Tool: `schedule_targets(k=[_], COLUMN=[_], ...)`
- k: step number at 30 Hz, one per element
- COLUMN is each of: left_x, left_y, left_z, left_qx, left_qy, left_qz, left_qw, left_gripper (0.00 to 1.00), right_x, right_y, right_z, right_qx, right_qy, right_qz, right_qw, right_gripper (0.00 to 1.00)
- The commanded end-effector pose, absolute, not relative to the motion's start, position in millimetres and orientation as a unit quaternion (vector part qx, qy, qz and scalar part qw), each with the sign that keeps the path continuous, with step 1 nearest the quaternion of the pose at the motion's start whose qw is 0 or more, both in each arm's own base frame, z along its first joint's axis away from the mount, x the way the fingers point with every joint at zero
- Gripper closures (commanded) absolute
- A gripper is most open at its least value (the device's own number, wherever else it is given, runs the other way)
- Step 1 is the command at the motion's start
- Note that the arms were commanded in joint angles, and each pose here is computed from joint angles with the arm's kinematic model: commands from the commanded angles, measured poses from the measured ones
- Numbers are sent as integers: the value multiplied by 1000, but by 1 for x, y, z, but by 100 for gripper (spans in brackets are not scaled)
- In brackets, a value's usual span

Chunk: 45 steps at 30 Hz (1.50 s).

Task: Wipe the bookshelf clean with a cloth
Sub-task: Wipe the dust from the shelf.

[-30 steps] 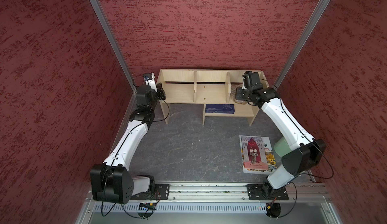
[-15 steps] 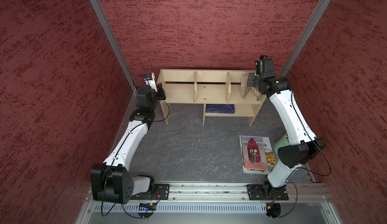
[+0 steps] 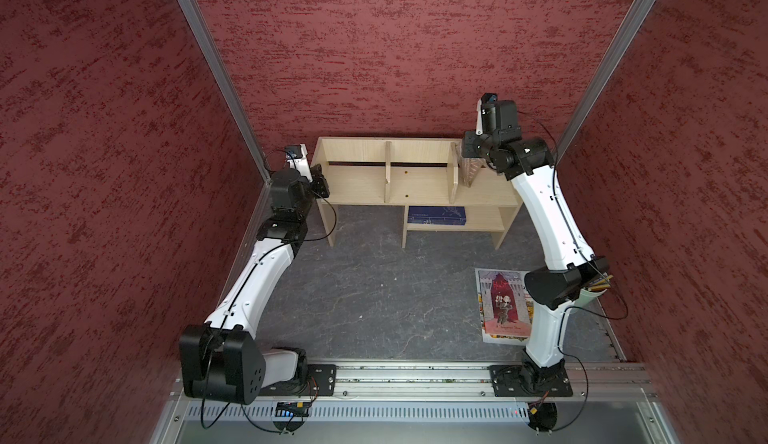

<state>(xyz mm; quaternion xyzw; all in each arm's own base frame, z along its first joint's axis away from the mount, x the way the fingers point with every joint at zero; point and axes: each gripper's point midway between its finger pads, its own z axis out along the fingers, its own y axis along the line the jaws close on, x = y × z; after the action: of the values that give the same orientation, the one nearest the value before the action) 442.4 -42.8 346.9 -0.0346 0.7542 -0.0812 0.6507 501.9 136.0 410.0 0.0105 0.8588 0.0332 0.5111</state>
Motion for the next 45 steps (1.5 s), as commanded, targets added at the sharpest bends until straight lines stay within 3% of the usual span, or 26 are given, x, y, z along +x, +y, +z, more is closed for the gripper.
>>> schedule_targets(k=[1,9,17,25,34,41,45], left_x=[437,437,437,437,438,440,438], left_y=[-87,-85,-82,-82,-84,-85,-85], left_z=[329,329,330,330,325,324,326], left_qx=[-21,-22,-26,-27,-27,-27,-23], left_qy=[774,774,773,774,777,778,777], left_qz=[-184,-178,-174,-179,-182,-183,-182], left_qw=[606,607,609,607,602,600,603], left_gripper=[100,100,100,100,100,100,100], right_x=[504,479,434,393,379,405,433], right_y=[116,19,-15,22,96,119,107], right_z=[418,435,406,359,324,323,336], right_qx=[18,106,131,113,51,42,61], right_qy=[854,842,858,880,889,890,883], right_qz=[-14,-100,-130,-31,57,90,50], right_qw=[520,519,480,460,452,445,463], right_gripper=[100,100,100,100,100,100,100])
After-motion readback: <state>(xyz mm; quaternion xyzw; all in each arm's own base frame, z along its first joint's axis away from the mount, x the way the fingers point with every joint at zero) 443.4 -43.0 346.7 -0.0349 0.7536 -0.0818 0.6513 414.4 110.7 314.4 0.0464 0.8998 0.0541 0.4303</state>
